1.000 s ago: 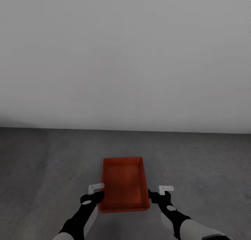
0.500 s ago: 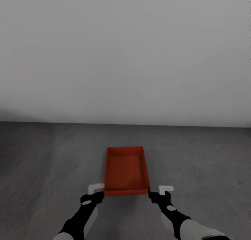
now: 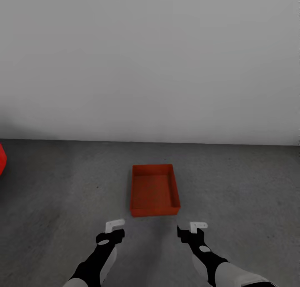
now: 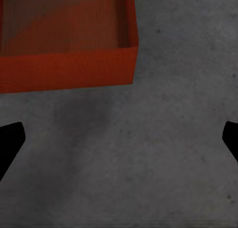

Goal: Move the two storage containers from the living room to the garage. In the garage, place one container on the floor and stack the other container on top of it (either order is fine).

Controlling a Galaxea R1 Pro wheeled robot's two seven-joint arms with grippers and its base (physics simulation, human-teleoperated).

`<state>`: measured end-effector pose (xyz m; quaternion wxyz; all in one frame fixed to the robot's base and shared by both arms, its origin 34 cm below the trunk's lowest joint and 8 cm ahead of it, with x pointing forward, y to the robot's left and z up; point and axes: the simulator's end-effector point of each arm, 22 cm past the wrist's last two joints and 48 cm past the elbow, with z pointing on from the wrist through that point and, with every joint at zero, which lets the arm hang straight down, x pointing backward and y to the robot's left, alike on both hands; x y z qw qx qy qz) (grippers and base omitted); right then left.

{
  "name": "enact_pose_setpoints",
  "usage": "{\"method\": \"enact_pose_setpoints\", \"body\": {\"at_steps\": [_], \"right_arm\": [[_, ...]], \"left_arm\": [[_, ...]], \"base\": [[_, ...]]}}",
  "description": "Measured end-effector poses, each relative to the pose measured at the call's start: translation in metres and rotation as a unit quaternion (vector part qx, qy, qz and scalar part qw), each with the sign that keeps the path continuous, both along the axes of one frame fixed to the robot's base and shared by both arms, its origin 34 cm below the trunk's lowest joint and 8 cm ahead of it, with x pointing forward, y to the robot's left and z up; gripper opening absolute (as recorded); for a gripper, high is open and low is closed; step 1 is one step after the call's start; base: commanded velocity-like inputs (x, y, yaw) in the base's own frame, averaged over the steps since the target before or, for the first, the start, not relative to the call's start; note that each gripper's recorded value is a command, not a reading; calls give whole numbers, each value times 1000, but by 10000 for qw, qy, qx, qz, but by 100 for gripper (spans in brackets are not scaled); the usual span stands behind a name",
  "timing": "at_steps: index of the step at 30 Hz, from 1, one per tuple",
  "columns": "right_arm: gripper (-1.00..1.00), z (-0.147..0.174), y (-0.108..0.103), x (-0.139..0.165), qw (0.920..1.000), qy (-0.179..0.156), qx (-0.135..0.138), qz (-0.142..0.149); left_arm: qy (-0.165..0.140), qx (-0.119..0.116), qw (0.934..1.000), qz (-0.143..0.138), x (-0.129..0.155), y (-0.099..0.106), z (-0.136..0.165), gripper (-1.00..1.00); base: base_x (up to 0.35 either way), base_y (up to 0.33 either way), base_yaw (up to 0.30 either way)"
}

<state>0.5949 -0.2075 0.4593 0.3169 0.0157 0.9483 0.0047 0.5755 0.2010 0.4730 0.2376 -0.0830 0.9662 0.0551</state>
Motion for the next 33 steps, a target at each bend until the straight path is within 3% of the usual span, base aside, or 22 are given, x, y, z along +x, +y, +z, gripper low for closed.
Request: {"method": "enact_pose_setpoints", "body": {"at_steps": [6, 17, 20, 23, 26, 28, 29, 33], "right_arm": [[100, 0, 0, 0, 10000, 3, 9, -15], [100, 0, -3, -1, 10000, 11, -33, -32], [100, -1, -9, -2, 10000, 51, -75, -22], [100, -3, -40, -2, 9996, 70, -248, -73], [100, -4, -82, -7, 9985, 148, -508, -165], [100, -7, -93, -12, 9979, 225, -580, -174], [100, -13, -113, -31, 9962, 444, -710, -231], [100, -18, -130, -45, 9943, 618, -832, -246]], "left_arm": [[-8, 2, 10000, -2, 0, 1, 0, 100], [-38, 0, 10000, -22, 1, 4, 0, 100], [27, 117, 9999, -3, -4, 23, -4, 100], [141, 303, 9994, 46, -13, 53, -10, 100], [443, 413, 9978, 257, -39, 85, -24, 100], [572, 392, 9968, 394, -51, 92, -29, 100], [848, 295, 9932, 743, -78, 105, -40, 100], [1185, 259, 9871, 1043, -111, 118, -51, 100]], "base": [[-205, 30, 0], [-20, 3, 0], [0, 0, 0], [0, 0, 0], [0, 0, 0], [0, 0, 0], [0, 0, 0], [0, 0, 0]]}}
